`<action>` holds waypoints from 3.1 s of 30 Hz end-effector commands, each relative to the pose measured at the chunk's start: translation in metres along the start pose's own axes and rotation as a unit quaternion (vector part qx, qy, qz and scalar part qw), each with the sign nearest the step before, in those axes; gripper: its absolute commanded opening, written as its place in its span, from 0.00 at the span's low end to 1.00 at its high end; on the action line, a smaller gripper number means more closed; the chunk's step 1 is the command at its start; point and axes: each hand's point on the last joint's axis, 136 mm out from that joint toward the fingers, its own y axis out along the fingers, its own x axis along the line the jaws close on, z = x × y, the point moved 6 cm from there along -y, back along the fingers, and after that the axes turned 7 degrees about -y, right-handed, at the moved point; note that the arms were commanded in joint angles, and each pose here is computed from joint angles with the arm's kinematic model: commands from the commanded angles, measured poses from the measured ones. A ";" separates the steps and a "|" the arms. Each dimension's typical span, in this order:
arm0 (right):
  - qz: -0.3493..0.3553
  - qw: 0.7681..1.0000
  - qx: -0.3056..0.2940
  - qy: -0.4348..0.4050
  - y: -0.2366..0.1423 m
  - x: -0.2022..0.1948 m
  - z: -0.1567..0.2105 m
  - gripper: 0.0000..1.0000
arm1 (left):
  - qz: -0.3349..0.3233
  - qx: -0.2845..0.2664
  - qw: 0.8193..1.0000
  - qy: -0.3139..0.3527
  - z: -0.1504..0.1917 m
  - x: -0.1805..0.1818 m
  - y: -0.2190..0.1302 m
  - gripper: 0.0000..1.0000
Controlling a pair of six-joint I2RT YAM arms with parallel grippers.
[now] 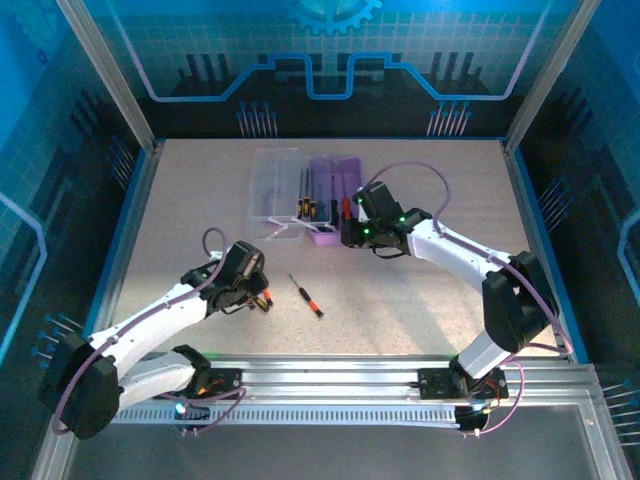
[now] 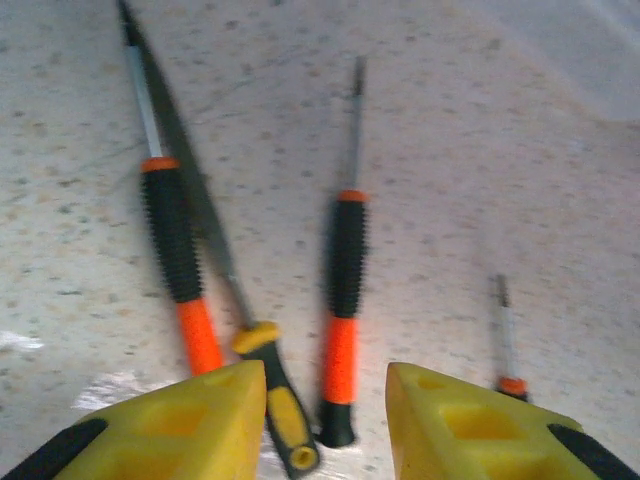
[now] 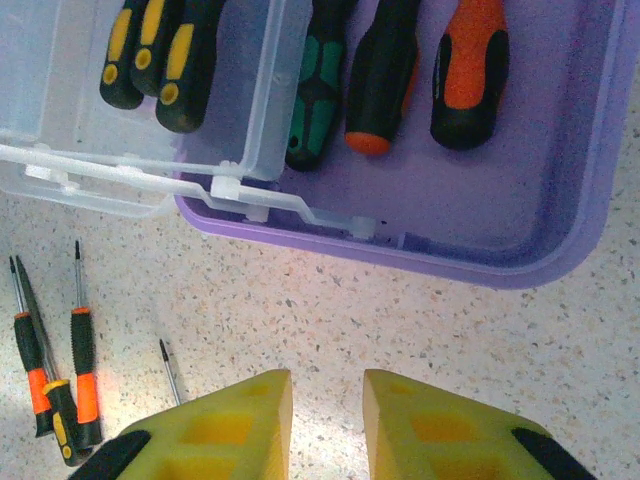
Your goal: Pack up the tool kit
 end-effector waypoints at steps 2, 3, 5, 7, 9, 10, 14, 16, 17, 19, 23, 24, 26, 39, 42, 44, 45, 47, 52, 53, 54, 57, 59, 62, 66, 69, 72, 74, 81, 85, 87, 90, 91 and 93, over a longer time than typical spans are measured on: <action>-0.011 1.000 -0.014 -0.004 -0.007 -0.002 -0.004 0.26 | -0.005 0.022 1.000 -0.007 0.013 -0.005 -0.001 0.37; -0.012 1.000 -0.015 -0.004 -0.007 -0.003 -0.004 0.26 | -0.009 0.025 1.000 -0.011 0.017 -0.003 0.001 0.38; -0.011 1.000 -0.017 -0.003 -0.007 -0.005 -0.004 0.26 | -0.015 0.027 0.999 -0.014 0.024 0.001 0.005 0.38; -0.012 1.000 -0.015 0.000 -0.006 -0.007 -0.002 0.26 | -0.026 0.030 0.999 -0.018 0.029 0.003 0.009 0.38; -0.013 1.000 -0.014 0.003 -0.005 -0.009 -0.001 0.26 | -0.035 0.030 0.999 -0.019 0.031 0.004 0.012 0.38; -0.014 1.000 -0.012 0.003 -0.004 -0.009 0.000 0.26 | -0.038 0.029 0.999 -0.019 0.031 0.004 0.014 0.38; -0.014 1.000 -0.010 0.004 -0.004 -0.011 0.003 0.26 | -0.051 0.030 0.998 -0.027 0.034 0.007 0.019 0.39; -0.014 1.000 -0.010 0.006 -0.005 -0.013 0.005 0.26 | -0.057 0.025 0.998 -0.032 0.034 0.011 0.021 0.39; -0.014 1.000 -0.010 0.006 -0.005 -0.013 0.006 0.26 | -0.057 0.023 0.998 -0.032 0.034 0.012 0.022 0.39; -0.013 1.000 -0.009 0.009 -0.005 -0.015 0.008 0.26 | -0.061 0.019 0.997 -0.032 0.034 0.014 0.023 0.39; -0.014 1.000 -0.008 0.010 -0.006 -0.016 0.009 0.26 | -0.072 0.024 0.997 -0.030 0.036 0.018 0.026 0.39; -0.014 1.000 -0.008 0.011 -0.006 -0.016 0.009 0.26 | -0.071 0.027 0.997 -0.030 0.037 0.018 0.028 0.39; -0.013 1.000 -0.011 0.011 -0.007 -0.017 0.009 0.26 | -0.071 0.026 0.997 -0.025 0.036 0.017 0.028 0.39; -0.012 1.000 -0.008 0.016 -0.004 -0.020 0.007 0.27 | -0.096 0.016 0.995 -0.006 0.036 0.034 0.027 0.39; -0.012 1.000 -0.009 0.016 -0.005 -0.020 0.007 0.27 | -0.099 0.013 0.995 -0.007 0.036 0.039 0.027 0.39; -0.012 1.000 -0.011 0.017 -0.007 -0.020 0.007 0.27 | -0.098 0.014 0.995 -0.007 0.037 0.041 0.026 0.39; -0.012 1.000 -0.011 0.017 -0.007 -0.020 0.007 0.27 | -0.098 0.013 0.995 -0.007 0.037 0.042 0.025 0.39; -0.012 1.000 -0.011 0.016 -0.008 -0.020 0.007 0.27 | -0.099 0.011 0.995 -0.006 0.036 0.044 0.023 0.39; -0.012 1.000 -0.011 0.018 -0.008 -0.021 0.008 0.27 | -0.088 0.010 0.996 -0.002 0.033 0.041 0.022 0.38; -0.012 1.000 -0.012 0.018 -0.008 -0.021 0.008 0.27 | -0.089 0.010 0.996 0.001 0.033 0.041 0.022 0.38; -0.012 1.000 -0.011 0.018 -0.008 -0.021 0.009 0.27 | -0.090 0.010 0.996 0.004 0.032 0.041 0.022 0.38; -0.011 1.000 -0.011 0.019 -0.009 -0.023 0.010 0.27 | -0.090 0.011 0.996 0.015 0.032 0.038 0.021 0.37; -0.012 1.000 -0.011 0.019 -0.009 -0.022 0.011 0.27 | -0.085 0.018 0.996 0.023 0.032 0.034 0.021 0.36; -0.012 1.000 -0.012 0.019 -0.009 -0.023 0.010 0.27 | -0.086 0.032 0.995 0.038 0.035 0.025 0.023 0.36; -0.016 1.000 -0.012 0.021 -0.008 -0.023 0.011 0.27 | -0.099 0.031 0.994 0.043 0.035 0.022 0.026 0.36; -0.016 1.000 -0.011 0.022 -0.007 -0.024 0.013 0.27 | -0.098 0.029 0.994 0.043 0.035 0.021 0.027 0.35; -0.016 1.000 -0.008 0.024 -0.006 -0.026 0.015 0.27 | -0.102 0.031 0.993 0.043 0.036 0.022 0.029 0.34; -0.016 1.000 -0.008 0.026 -0.005 -0.027 0.016 0.27 | -0.106 0.032 0.993 0.045 0.037 0.024 0.031 0.33; -0.021 0.999 -0.005 0.032 -0.003 -0.029 0.017 0.27 | -0.107 0.041 0.992 0.056 0.041 0.025 0.041 0.29; -0.019 0.999 -0.007 0.031 -0.004 -0.029 0.017 0.27 | -0.112 0.041 0.991 0.065 0.041 0.027 0.041 0.28; -0.019 0.999 -0.009 0.033 -0.005 -0.029 0.016 0.27 | -0.112 0.040 0.990 0.071 0.040 0.027 0.040 0.22; -0.021 0.999 -0.009 0.034 -0.006 -0.029 0.016 0.27 | -0.113 0.035 0.990 0.083 0.039 0.028 0.039 0.15; -0.022 0.999 -0.010 0.034 -0.006 -0.028 0.015 0.27 | -0.112 0.035 0.989 0.086 0.038 0.027 0.039 0.14; -0.023 0.999 -0.010 0.033 -0.007 -0.028 0.014 0.27 | -0.095 0.042 0.990 0.100 0.039 0.021 0.038 0.12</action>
